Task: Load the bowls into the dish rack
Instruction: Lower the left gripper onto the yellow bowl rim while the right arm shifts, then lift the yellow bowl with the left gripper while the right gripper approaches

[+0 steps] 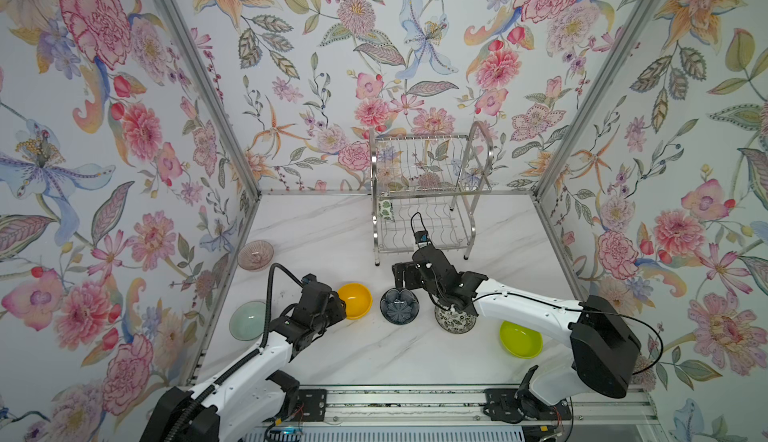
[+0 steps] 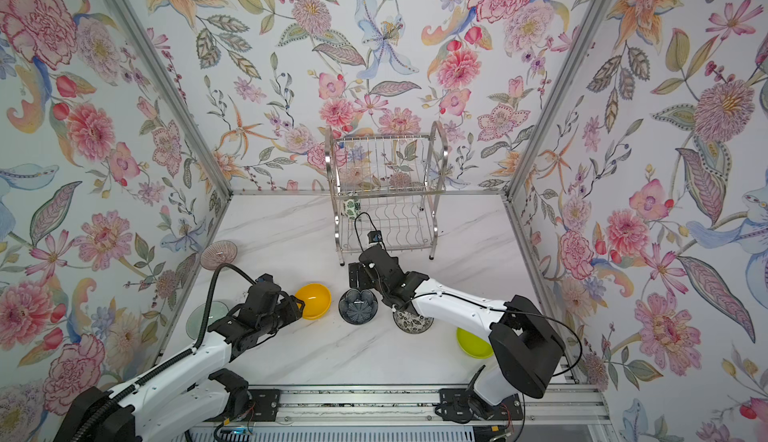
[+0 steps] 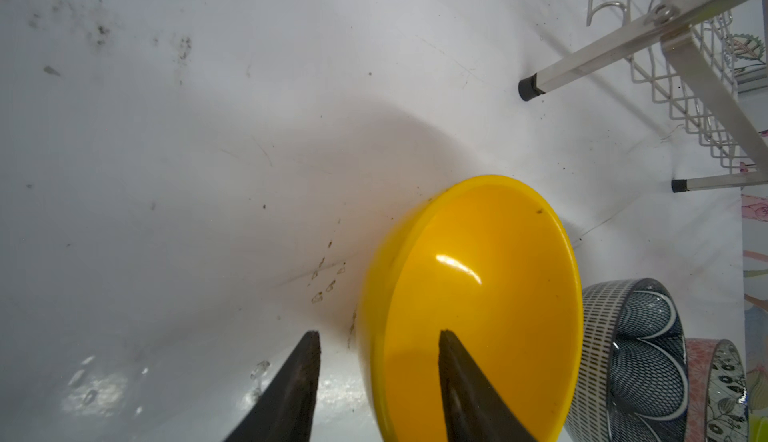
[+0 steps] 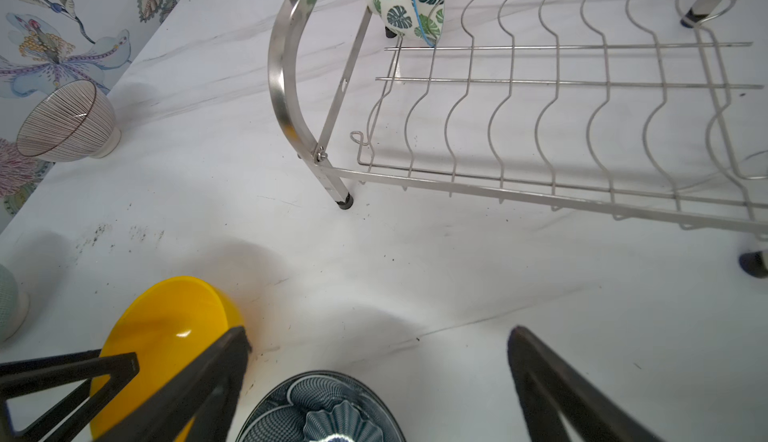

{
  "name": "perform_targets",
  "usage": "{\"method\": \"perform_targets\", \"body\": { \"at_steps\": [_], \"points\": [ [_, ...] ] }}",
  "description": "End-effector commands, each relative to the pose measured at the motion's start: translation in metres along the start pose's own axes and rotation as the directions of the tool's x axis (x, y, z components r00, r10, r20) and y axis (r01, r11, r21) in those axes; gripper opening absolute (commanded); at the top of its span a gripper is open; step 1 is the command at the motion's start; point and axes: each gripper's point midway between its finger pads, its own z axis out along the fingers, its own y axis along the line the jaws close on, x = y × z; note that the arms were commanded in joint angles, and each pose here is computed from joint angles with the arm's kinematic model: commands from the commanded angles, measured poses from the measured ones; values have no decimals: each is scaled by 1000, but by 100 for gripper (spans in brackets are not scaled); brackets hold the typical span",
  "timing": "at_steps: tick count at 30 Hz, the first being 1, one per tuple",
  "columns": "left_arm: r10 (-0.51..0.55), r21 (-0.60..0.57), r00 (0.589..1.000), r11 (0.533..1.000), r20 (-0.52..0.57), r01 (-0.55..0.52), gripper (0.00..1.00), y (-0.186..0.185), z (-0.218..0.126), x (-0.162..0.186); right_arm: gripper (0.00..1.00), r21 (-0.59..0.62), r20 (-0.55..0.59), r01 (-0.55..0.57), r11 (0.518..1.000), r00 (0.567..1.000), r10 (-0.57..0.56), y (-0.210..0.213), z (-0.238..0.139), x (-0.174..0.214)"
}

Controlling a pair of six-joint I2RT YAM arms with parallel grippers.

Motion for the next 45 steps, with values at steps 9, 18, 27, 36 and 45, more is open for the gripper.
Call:
{"method": "perform_targets", "body": {
  "at_steps": [9,18,27,36,45],
  "points": [
    [33,-6,999,999,11,-33,34,-4,4,-4,99,142,52,27,990,998,-35,-17,1,-22],
    [43,15,999,999,2,-43,19,-2,13,2,99,168,104,-49,985,994,31,-32,-13,-22],
    [45,47,994,998,100,-50,0,-16,5,-21,99,215,126,-124,969,987,99,-50,-20,-27],
    [87,47,974,994,208,-99,0,-45,-10,-64,98,136,168,-296,945,947,272,-62,-37,-43],
    [244,-69,839,968,487,-241,0,-112,-52,-113,99,84,137,-572,816,818,559,-107,-47,-45]
  ]
}}
